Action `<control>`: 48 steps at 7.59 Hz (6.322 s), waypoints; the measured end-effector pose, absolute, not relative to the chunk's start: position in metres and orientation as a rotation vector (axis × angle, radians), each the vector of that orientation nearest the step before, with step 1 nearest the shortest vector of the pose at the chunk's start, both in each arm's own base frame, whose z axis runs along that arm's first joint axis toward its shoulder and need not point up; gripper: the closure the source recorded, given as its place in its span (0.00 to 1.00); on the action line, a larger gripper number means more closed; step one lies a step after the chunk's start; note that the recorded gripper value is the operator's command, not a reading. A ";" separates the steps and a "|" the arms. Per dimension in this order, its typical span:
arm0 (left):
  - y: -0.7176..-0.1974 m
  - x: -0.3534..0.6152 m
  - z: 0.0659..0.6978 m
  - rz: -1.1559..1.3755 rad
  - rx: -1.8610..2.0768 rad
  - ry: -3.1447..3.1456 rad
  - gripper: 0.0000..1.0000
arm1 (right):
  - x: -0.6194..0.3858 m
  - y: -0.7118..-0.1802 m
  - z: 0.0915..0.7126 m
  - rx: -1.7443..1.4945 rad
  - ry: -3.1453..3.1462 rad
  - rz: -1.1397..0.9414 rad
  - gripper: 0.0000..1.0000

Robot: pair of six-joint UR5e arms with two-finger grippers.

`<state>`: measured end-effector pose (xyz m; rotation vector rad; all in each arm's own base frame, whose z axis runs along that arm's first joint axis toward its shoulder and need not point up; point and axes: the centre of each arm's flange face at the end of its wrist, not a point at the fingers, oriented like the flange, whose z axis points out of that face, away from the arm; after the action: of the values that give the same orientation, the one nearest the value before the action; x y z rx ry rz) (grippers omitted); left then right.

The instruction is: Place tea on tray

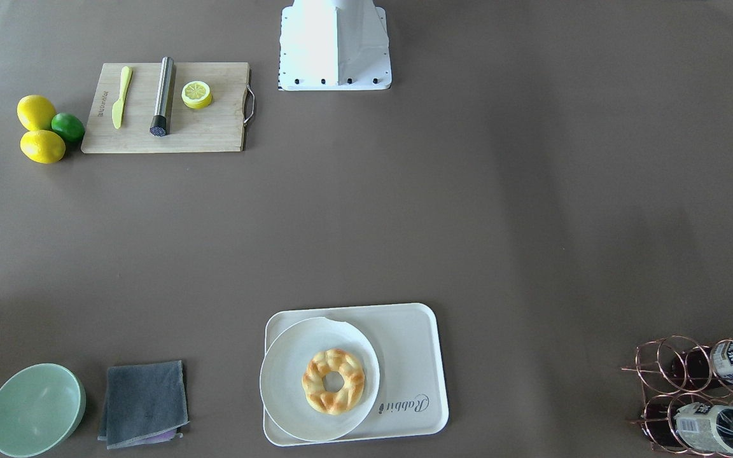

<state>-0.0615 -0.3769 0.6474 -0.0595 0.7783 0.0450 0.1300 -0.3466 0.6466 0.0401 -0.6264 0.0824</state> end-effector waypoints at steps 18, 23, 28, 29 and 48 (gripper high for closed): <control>-0.528 -0.035 0.520 0.189 0.453 0.930 0.01 | 0.115 -0.415 0.585 0.325 -0.752 -0.219 0.00; -0.650 0.008 0.491 0.088 0.605 0.749 0.03 | 0.040 -0.468 0.551 0.294 -0.805 -0.132 0.00; -0.689 0.064 0.501 -0.075 0.671 0.819 0.07 | 0.028 -0.472 0.545 0.302 -0.817 -0.120 0.00; -0.696 0.067 0.506 -0.111 0.690 0.825 0.07 | 0.028 -0.473 0.544 0.303 -0.817 -0.121 0.00; -0.692 0.092 0.528 -0.102 0.716 0.845 0.38 | 0.024 -0.501 0.544 0.303 -0.819 -0.125 0.00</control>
<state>0.0921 -0.6921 0.5278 0.7163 0.8450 -0.1016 0.0241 -0.5007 0.5441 0.3029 -0.8187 -0.1247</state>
